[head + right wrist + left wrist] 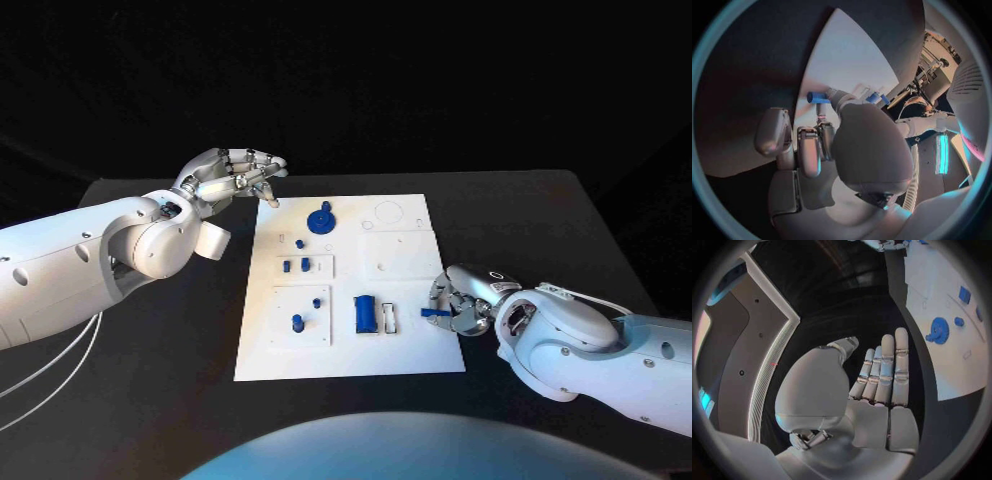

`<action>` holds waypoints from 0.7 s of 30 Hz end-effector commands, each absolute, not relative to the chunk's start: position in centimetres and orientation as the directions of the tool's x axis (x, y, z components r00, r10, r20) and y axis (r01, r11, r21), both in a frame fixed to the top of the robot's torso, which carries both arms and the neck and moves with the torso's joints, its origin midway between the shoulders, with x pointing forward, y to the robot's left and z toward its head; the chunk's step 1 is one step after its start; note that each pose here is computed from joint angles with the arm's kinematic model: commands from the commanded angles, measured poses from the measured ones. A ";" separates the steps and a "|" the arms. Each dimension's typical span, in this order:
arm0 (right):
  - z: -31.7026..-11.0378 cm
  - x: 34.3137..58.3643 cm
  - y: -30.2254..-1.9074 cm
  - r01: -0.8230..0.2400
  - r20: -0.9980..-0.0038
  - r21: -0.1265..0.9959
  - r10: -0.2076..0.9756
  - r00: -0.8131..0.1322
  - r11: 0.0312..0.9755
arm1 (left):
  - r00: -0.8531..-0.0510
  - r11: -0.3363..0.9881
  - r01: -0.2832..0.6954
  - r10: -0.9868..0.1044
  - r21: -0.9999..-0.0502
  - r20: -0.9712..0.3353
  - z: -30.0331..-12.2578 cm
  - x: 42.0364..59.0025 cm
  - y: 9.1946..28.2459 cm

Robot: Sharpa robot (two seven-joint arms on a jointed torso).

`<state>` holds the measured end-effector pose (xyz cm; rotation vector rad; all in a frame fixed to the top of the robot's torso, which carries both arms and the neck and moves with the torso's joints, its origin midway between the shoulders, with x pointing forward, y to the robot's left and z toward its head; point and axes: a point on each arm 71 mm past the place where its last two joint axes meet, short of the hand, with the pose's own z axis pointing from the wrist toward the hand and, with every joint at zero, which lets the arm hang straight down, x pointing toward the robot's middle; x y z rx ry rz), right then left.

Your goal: Assemble the parts on the task board

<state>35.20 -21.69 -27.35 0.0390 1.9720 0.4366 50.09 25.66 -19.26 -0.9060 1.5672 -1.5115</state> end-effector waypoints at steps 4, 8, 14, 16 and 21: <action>-28.0 34.6 -21.8 -0.071 -0.812 0.367 0.282 -0.511 0.928 | -0.474 0.035 0.018 -0.880 -0.999 -0.039 -19.2 50.0 25.4; -27.4 34.7 -21.4 -0.042 -0.787 0.420 0.341 -0.514 0.907 | -0.474 0.034 0.017 -0.879 -0.999 -0.038 -19.2 50.0 25.4; -26.8 34.6 -20.5 -0.021 -0.755 0.483 0.404 -0.517 0.876 | -0.473 0.034 0.018 -0.880 -0.999 -0.039 -19.2 50.0 25.4; -26.8 34.6 -20.2 -0.012 -0.743 0.500 0.421 -0.520 0.866 | -0.473 0.035 0.018 -0.880 -0.999 -0.039 -19.2 50.0 25.5; -26.7 34.5 -19.3 -0.004 -0.719 0.535 0.453 -0.527 0.845 | -0.472 0.035 0.019 -0.881 -0.999 -0.040 -19.2 50.0 25.5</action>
